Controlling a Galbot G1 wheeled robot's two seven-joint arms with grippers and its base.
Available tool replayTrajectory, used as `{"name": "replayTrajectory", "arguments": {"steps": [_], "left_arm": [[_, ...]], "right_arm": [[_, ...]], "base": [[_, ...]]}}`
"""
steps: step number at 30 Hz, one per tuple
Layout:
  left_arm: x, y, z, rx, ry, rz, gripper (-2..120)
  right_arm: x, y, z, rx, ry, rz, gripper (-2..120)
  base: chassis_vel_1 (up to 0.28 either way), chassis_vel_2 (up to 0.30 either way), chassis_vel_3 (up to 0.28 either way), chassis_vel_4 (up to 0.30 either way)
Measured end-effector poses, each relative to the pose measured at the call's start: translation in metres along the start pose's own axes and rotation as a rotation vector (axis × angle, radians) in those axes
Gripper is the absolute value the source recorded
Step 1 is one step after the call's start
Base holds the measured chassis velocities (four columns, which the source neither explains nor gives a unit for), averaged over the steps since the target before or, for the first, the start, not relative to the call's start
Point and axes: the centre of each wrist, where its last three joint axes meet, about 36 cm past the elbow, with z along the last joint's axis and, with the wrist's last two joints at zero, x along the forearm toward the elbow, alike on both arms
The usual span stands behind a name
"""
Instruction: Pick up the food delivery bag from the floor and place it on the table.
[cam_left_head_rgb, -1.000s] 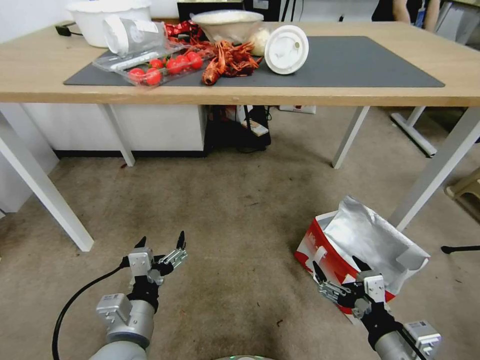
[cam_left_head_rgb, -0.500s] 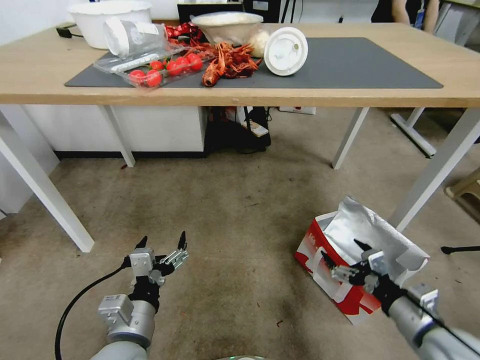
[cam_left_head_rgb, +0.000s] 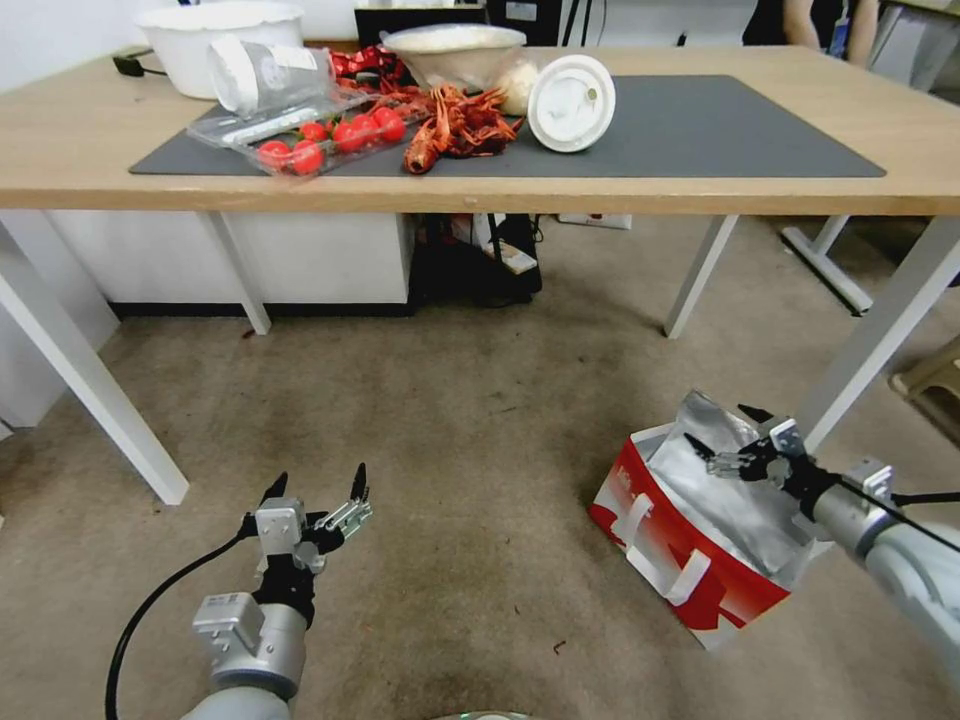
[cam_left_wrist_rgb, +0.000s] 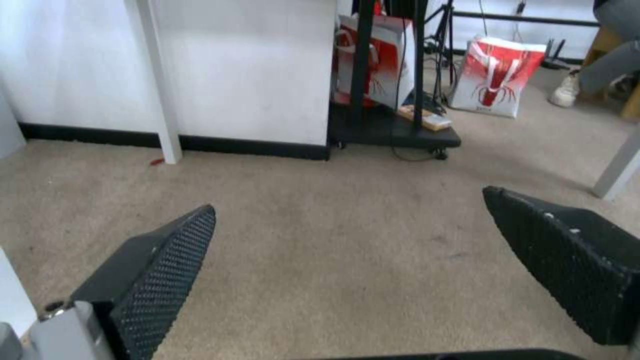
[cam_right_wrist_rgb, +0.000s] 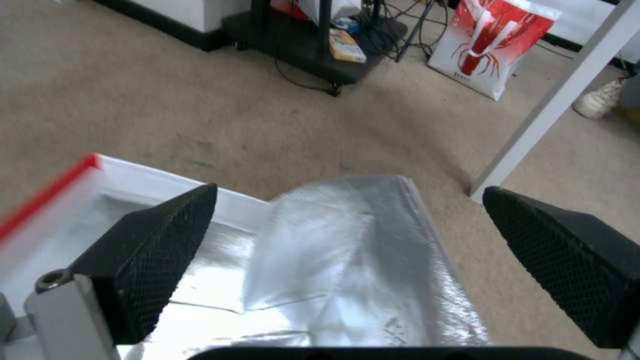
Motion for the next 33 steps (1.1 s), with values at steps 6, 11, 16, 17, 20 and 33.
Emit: {"name": "replayTrajectory", "arguments": {"steps": [6,11,16,17,20,33], "left_arm": [[0.0,0.002,-0.001,-0.001,-0.013,-0.014,100],[-0.001,0.003,0.0,0.003,-0.014,-0.026,100],[-0.002,0.003,0.003,0.005,-0.007,-0.031,100],[-0.002,0.003,0.004,0.006,-0.005,-0.033,100],[-0.002,0.003,0.006,0.009,-0.003,-0.036,100],[-0.004,0.004,0.009,0.009,-0.001,-0.046,100]], "right_arm": [[-0.021,-0.011,0.009,0.042,0.01,-0.007,100],[-0.044,-0.017,0.011,0.11,0.02,-0.01,100],[-0.05,-0.021,0.012,0.135,0.037,-0.009,100],[-0.052,-0.023,0.013,0.142,0.049,-0.008,100],[-0.055,-0.028,0.016,0.147,0.076,-0.005,100],[-0.083,-0.036,0.03,0.097,0.175,-0.06,100]], "base": [[0.0,0.0,0.0,0.0],[0.0,0.0,0.0,0.0],[0.0,0.0,0.0,0.0],[0.0,0.0,0.0,0.0],[0.0,0.0,0.0,0.0],[0.0,0.0,0.0,0.0]]}}
